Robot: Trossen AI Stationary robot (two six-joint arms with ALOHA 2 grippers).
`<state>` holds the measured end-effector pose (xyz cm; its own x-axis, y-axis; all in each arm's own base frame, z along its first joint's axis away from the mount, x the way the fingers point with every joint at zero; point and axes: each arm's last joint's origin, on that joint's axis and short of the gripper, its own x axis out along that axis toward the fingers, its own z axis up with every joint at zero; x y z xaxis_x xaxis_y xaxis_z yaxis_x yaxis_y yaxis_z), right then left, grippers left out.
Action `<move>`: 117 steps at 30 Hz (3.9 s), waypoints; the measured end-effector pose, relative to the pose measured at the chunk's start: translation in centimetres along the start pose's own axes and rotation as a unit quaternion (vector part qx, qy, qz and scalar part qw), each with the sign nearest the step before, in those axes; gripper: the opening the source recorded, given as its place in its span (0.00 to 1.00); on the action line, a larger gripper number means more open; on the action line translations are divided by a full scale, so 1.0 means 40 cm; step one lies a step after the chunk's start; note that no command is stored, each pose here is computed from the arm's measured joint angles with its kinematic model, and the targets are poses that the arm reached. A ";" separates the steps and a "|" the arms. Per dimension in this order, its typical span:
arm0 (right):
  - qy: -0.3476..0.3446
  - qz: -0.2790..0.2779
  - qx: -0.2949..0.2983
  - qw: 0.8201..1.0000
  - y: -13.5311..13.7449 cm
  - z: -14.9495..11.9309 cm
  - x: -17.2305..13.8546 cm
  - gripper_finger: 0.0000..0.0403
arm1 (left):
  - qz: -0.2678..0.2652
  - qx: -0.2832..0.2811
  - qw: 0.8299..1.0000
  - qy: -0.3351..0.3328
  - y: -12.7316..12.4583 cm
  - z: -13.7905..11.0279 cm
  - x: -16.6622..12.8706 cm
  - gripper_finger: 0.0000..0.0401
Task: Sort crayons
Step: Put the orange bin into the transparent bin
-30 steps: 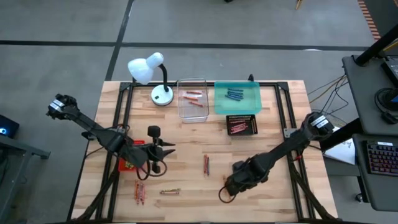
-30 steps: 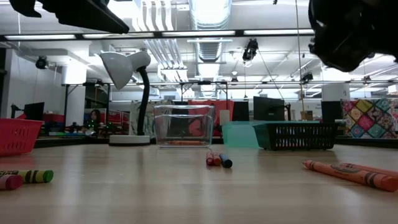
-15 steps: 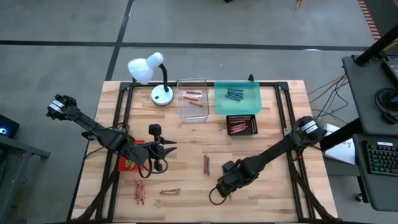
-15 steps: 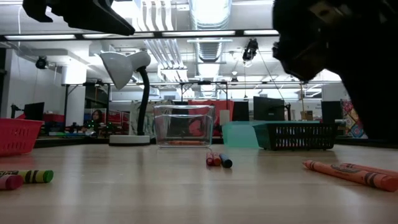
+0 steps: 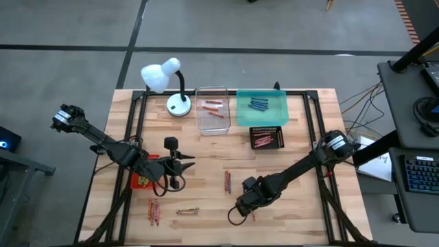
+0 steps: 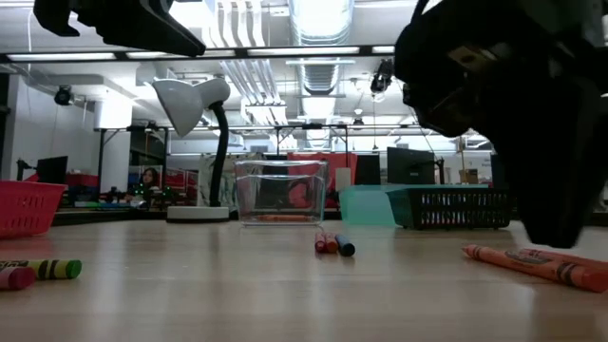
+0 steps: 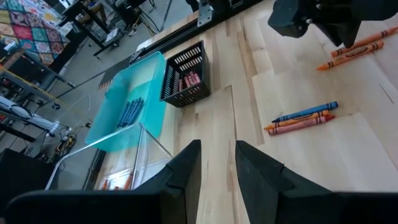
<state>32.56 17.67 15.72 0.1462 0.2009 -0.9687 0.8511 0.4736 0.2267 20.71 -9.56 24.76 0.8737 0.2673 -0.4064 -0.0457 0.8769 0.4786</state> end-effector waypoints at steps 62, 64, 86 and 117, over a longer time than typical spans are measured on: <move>-0.069 -0.025 -0.415 0.907 -0.020 0.045 -0.034 0.17 | 0.033 -0.032 0.999 -0.007 0.011 0.006 0.004 0.20; -0.070 -0.020 -0.475 0.877 -0.009 0.043 -0.045 0.17 | 0.034 -0.038 0.999 -0.014 0.012 0.010 0.004 0.20; -0.056 -0.028 -0.679 0.731 -0.002 -0.071 -0.044 0.40 | 0.036 -0.071 0.997 -0.025 0.001 0.021 0.020 0.20; -0.015 -0.063 -0.723 0.688 -0.009 -0.063 0.054 0.22 | 0.036 -0.073 0.996 -0.027 -0.006 0.022 0.027 0.20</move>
<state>31.29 20.07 13.82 0.1467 0.0726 -0.9865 -0.5306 0.8475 -0.0165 22.12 -9.81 24.91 0.8902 0.3128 -0.3312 -0.1756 0.9065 0.3840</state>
